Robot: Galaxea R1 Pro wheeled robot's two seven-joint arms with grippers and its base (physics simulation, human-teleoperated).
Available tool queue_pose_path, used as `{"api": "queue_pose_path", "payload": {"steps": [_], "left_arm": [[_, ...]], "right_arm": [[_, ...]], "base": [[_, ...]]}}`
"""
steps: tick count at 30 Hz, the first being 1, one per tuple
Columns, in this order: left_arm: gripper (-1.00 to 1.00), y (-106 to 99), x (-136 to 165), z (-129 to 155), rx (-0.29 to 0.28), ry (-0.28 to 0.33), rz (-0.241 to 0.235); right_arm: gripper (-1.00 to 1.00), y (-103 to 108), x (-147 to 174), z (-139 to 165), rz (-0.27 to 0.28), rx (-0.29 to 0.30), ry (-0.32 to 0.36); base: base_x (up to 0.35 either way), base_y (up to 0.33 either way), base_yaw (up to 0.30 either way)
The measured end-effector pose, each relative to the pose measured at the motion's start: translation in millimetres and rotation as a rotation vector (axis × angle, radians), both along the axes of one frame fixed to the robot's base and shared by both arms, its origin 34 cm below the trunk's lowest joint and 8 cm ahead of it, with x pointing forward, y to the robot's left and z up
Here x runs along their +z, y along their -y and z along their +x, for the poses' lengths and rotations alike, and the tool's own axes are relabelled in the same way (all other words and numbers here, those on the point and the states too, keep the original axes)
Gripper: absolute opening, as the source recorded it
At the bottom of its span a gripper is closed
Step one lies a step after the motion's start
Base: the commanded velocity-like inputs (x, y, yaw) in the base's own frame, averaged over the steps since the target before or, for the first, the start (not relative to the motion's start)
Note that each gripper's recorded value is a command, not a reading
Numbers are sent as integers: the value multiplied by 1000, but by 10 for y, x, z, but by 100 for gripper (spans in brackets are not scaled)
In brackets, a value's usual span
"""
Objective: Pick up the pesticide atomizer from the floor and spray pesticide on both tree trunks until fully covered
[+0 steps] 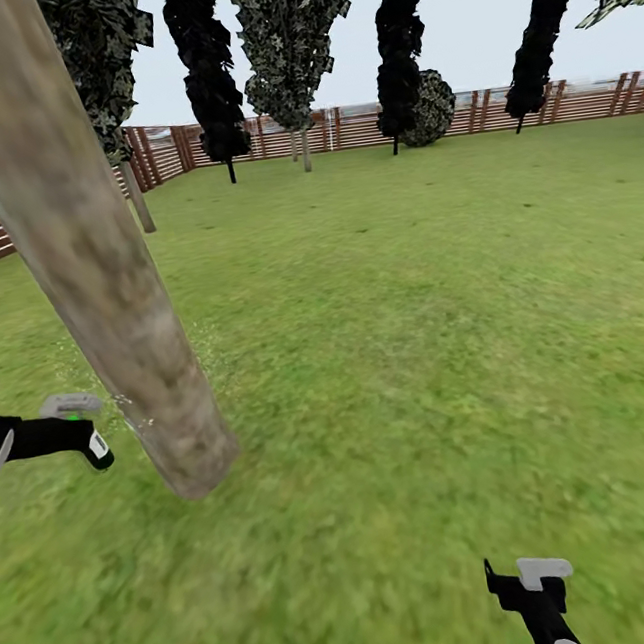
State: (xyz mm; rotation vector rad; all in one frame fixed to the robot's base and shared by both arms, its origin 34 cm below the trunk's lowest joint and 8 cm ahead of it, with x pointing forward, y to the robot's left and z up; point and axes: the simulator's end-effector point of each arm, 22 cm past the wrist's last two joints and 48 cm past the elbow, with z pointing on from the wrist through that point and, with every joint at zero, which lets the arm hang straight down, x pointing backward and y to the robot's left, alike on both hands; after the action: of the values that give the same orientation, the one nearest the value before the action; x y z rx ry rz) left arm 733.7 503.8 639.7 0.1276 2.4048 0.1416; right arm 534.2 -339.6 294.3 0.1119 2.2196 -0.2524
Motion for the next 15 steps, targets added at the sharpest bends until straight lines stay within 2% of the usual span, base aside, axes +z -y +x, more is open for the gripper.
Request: {"api": "queue_pose_path", "payload": {"steps": [3,12,15], "left_arm": [[-100,12,-38,-26,-8,-9,2],[-100,8,-33,-27,-7,-8,0],[-100,11,-40,-28,-7,-10,1]], "right_arm": [[100,4,1,0,-1,0,0],[100,5,3,1,-1,0,1],[100,5,1,-1,-1,0,0]], "base": [[0,-87,0],[116,-249,0],[-7,-267,0]]}}
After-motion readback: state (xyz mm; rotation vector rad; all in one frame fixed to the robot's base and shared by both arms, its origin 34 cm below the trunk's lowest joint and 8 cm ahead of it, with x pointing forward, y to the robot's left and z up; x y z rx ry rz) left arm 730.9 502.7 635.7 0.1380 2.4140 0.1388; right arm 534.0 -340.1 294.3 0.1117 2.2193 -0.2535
